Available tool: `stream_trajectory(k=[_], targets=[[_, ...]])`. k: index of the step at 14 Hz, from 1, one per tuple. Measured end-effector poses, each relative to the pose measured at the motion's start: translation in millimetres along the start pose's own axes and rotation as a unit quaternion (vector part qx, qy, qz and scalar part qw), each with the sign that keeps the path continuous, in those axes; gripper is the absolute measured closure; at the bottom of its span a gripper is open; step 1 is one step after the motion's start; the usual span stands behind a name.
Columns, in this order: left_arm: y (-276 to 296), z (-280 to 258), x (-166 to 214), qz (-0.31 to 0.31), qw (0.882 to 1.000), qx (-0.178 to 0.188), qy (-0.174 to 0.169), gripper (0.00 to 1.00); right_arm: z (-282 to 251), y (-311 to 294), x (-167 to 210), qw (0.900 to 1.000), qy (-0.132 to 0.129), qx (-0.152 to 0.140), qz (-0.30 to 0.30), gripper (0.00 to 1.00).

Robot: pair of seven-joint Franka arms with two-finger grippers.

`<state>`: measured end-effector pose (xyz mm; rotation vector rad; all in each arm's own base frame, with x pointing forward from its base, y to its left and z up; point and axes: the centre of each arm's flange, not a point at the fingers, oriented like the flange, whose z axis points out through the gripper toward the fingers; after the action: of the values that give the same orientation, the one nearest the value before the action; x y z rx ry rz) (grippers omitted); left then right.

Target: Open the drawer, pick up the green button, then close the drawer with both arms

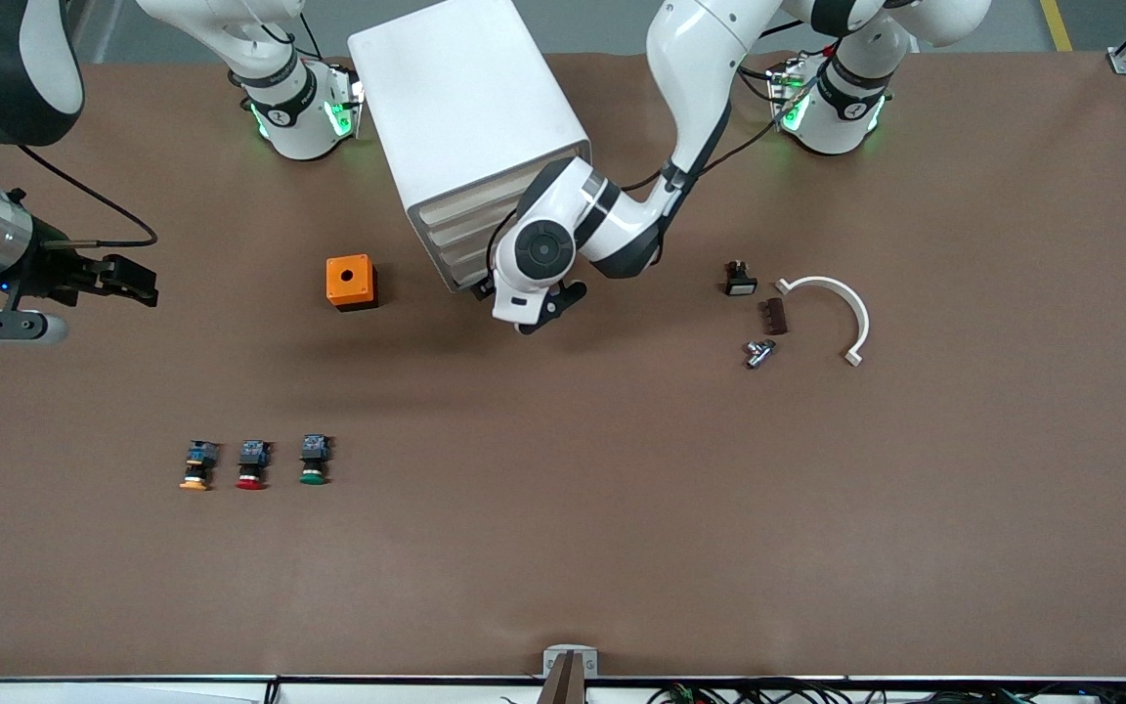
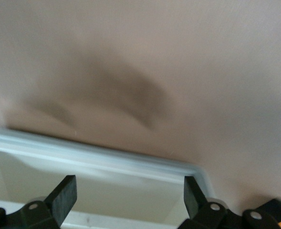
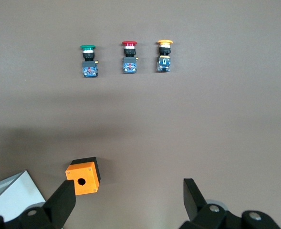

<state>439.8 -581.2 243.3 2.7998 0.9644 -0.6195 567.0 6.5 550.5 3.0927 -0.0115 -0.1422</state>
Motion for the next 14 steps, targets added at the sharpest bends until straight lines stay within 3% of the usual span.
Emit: stream_trajectory(k=[3,5,9,11,14], targets=[[-1.2,-77.8,19.5,-0.004,0.999,-0.025,0.037,0.01,-30.0,3.2,-2.0,1.000,0.015,-0.001,0.003,0.00],[-14.5,-142.4,22.2,0.003,0.998,-0.019,0.065,0.01,-48.0,6.4,-5.8,1.000,0.017,0.000,0.006,0.00],[-72.8,-293.9,26.8,0.014,0.995,-0.026,0.093,0.01,-46.7,18.8,-13.1,1.000,-0.013,0.001,0.014,0.00],[-122.6,-360.2,54.4,0.053,0.994,-0.007,0.100,0.01,-44.5,22.0,-15.0,1.000,-0.023,0.002,0.000,0.00],[-179.6,-400.0,95.7,0.116,0.987,0.053,0.097,0.01,-41.7,29.8,-16.0,0.999,-0.030,0.011,-0.002,0.00]])
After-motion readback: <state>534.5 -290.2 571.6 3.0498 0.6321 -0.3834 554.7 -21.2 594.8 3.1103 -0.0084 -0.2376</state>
